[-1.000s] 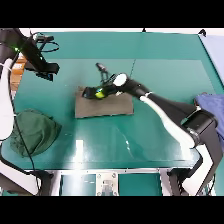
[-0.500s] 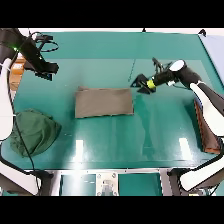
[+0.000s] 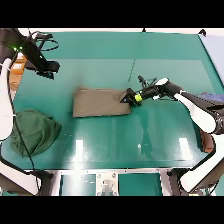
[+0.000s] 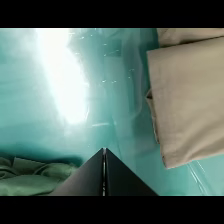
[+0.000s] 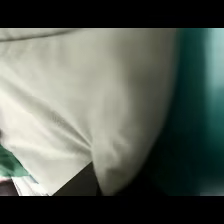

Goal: Fold the shirts.

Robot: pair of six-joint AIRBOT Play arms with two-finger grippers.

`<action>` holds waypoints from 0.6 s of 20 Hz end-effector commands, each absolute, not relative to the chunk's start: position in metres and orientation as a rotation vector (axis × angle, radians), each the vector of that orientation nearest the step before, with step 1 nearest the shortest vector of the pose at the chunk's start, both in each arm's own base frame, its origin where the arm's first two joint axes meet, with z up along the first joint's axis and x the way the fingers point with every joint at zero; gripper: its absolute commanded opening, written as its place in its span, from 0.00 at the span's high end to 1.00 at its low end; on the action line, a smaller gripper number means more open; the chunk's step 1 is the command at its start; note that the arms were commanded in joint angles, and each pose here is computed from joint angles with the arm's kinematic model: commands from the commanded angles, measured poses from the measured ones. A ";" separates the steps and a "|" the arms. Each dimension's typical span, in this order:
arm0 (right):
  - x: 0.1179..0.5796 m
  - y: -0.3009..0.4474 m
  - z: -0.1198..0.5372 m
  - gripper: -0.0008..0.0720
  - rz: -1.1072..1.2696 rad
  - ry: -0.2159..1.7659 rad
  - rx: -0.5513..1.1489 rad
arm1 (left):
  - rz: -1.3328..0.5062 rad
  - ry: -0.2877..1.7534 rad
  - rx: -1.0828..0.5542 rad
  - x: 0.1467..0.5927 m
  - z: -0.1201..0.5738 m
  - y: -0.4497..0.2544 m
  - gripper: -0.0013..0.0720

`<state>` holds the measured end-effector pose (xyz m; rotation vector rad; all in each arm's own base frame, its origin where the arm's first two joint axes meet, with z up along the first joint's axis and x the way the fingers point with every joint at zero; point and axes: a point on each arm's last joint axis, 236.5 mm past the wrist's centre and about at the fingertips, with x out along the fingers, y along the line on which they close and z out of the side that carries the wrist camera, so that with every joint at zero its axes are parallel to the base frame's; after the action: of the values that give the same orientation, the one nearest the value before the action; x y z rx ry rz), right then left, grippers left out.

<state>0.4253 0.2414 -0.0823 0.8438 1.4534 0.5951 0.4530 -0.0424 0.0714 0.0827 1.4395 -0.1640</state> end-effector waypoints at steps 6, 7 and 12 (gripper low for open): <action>0.497 0.149 0.143 0.97 0.672 0.952 0.879 | -0.170 1.462 0.079 0.448 0.071 -0.043 0.94; 0.500 0.115 0.170 0.97 0.628 0.885 0.892 | -0.170 1.463 0.079 0.447 0.071 -0.043 0.94; 0.476 -0.073 0.228 0.97 0.274 0.676 0.970 | -0.181 1.463 0.071 0.447 0.071 -0.046 0.94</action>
<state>0.5012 0.0201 0.1946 0.9296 0.7784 0.4569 0.4479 -0.0443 0.0710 0.0766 1.4602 -0.1734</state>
